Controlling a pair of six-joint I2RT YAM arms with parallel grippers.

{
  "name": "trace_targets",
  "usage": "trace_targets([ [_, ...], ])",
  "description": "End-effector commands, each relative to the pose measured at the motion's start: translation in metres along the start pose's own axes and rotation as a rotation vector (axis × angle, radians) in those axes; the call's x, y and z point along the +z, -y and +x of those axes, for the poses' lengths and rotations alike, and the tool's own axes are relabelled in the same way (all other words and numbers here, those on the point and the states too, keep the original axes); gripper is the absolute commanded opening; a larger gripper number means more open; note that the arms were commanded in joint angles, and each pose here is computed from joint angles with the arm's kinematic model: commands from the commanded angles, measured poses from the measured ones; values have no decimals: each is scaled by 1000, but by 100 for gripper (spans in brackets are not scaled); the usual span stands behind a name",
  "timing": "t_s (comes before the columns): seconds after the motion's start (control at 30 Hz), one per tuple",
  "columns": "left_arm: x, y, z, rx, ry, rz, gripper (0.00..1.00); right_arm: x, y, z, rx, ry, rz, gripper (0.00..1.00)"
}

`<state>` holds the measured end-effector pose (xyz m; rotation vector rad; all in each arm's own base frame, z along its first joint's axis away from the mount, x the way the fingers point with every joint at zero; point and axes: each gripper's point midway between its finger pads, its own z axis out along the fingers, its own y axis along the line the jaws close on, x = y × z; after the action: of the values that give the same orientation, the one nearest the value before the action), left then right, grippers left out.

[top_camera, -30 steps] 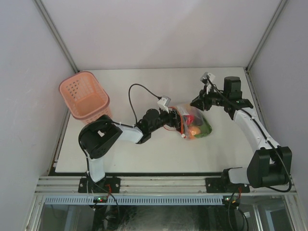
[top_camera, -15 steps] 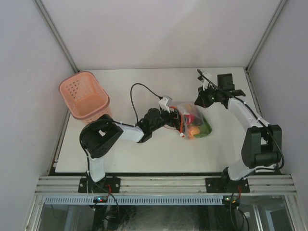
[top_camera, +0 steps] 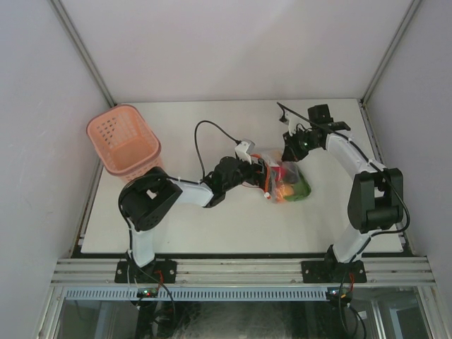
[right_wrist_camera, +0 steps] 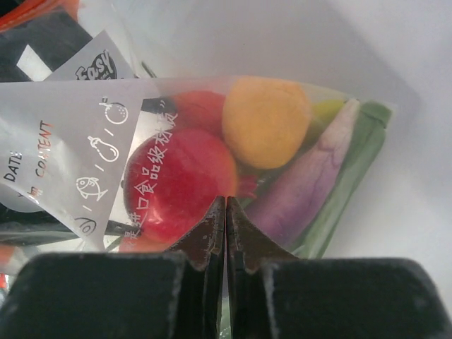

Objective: Open the zip-top bag and remove the fake food
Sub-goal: Pick up the fake fruit from the zipper food storage bag.

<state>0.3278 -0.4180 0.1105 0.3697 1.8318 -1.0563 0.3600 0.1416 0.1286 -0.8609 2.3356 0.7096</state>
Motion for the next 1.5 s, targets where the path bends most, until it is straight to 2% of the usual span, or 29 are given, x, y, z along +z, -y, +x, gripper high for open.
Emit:
trace_targets([
  [0.0,10,6,-18,13,49,11,91,-2,-11,-7,-41,-21,-38,0],
  [0.27,12,7,-16,-1,43,16,92,6,-23,1,-40,-86,-112,0],
  [0.67,14,0,-7,-15,21,-6,94,9,-40,1,-38,-93,-192,0],
  [0.87,15,-1,-3,-19,10,-6,92,9,-39,0,-30,-92,-197,0],
  [1.07,13,-5,4,-18,-14,-25,83,5,-32,-1,-12,-77,-179,0],
  [1.27,2,-5,-5,-27,-1,-39,53,2,-28,-3,-6,-63,-164,0],
  [1.3,-2,-4,-8,-35,5,-38,50,2,-27,-3,-5,-64,-162,0],
  [1.47,-21,-4,-20,-55,31,-50,45,1,-25,-4,-1,-59,-152,0],
])
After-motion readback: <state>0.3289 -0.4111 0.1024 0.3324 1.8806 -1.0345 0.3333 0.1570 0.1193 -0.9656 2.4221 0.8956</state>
